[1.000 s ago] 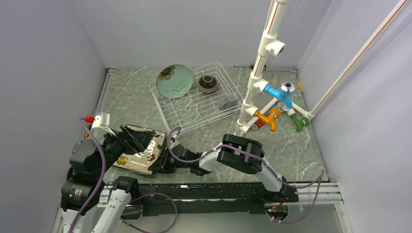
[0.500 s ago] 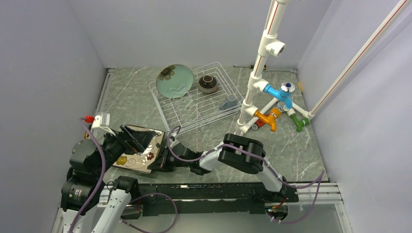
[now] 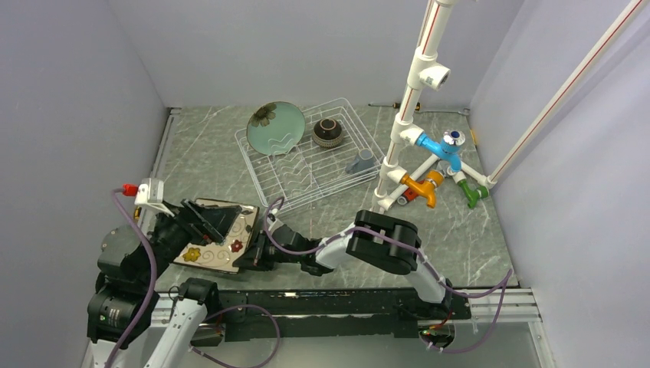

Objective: Load the mixed dishes into the dish rack

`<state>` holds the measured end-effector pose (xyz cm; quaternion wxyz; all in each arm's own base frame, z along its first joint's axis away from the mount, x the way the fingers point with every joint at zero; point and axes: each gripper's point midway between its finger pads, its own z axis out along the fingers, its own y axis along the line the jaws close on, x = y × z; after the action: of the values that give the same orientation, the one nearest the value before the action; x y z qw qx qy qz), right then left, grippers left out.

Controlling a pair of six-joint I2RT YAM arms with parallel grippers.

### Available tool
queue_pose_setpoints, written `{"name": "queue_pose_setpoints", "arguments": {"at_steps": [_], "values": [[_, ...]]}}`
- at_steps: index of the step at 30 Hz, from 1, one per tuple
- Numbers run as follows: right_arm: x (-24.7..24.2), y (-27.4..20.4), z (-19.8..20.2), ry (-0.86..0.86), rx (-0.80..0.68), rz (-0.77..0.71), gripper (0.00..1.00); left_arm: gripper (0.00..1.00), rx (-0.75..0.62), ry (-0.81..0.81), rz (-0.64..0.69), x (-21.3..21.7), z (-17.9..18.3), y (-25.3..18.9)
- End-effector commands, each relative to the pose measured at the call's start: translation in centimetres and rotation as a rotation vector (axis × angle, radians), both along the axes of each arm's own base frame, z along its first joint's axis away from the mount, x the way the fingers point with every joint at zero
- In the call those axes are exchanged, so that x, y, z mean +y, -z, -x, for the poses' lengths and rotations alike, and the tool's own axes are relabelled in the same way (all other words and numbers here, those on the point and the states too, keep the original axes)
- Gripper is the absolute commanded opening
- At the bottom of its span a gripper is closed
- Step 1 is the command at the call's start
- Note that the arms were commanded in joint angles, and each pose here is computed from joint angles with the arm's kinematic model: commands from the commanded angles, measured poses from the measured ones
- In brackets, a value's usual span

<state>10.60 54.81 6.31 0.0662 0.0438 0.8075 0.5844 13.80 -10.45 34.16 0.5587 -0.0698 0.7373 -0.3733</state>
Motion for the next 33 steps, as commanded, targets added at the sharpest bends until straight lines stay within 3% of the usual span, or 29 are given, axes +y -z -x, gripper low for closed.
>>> {"name": "queue_pose_setpoints", "arguments": {"at_steps": [1,10,33], "values": [[1.0,-11.1,0.9,-0.059,-0.190,-0.317,0.00,0.94,-0.056,0.010,0.033,-0.1,0.8,-2.6],[0.7,-13.1,1.8,-0.074,-0.255,-0.372,0.00,0.94,-0.114,0.018,0.045,0.1,2.5,-5.6],[-0.3,-16.0,2.1,-0.078,-0.304,-0.480,0.00,0.93,-0.143,0.017,0.063,0.4,3.8,-7.1]]}}
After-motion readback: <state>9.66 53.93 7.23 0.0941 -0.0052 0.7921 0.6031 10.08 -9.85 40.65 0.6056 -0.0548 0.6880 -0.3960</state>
